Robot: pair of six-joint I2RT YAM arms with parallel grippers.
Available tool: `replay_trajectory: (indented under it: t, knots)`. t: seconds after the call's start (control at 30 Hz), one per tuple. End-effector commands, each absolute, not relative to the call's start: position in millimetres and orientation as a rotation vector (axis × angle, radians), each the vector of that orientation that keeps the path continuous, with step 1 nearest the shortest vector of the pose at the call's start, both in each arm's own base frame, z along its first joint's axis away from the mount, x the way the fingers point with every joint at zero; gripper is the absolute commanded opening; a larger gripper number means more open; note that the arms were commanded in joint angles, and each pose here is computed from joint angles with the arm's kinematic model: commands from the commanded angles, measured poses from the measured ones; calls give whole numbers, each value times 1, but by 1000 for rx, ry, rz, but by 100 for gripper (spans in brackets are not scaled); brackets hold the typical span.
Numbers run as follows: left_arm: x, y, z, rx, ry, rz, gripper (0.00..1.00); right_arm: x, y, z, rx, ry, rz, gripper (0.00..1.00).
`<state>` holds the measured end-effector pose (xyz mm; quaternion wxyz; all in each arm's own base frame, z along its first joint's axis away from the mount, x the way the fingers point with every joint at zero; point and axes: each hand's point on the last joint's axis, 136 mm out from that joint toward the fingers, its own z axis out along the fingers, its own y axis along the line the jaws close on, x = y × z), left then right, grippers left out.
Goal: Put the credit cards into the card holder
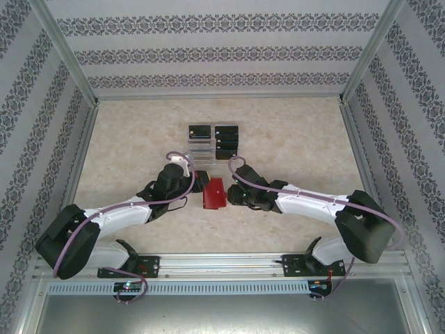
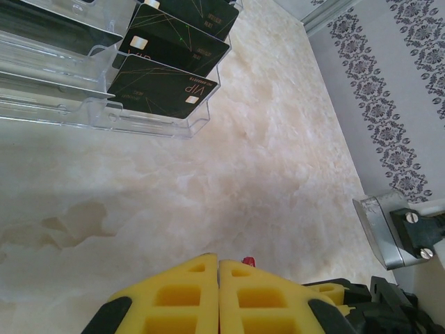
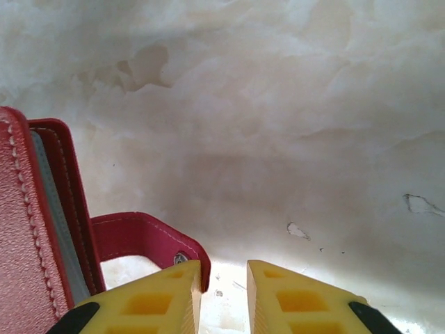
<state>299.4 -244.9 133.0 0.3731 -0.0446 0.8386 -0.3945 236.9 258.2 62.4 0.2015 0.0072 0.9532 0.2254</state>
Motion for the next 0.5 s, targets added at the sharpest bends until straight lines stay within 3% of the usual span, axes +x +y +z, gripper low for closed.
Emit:
replay_trajectory:
  t: [0.0, 0.47]
  knots:
    - [300, -255, 158, -81, 2068, -1082, 0, 241, 263, 65, 18, 2650, 680, 26]
    - [302, -257, 160, -93, 2054, -1099, 0, 234, 286, 71, -48, 2645, 858, 25]
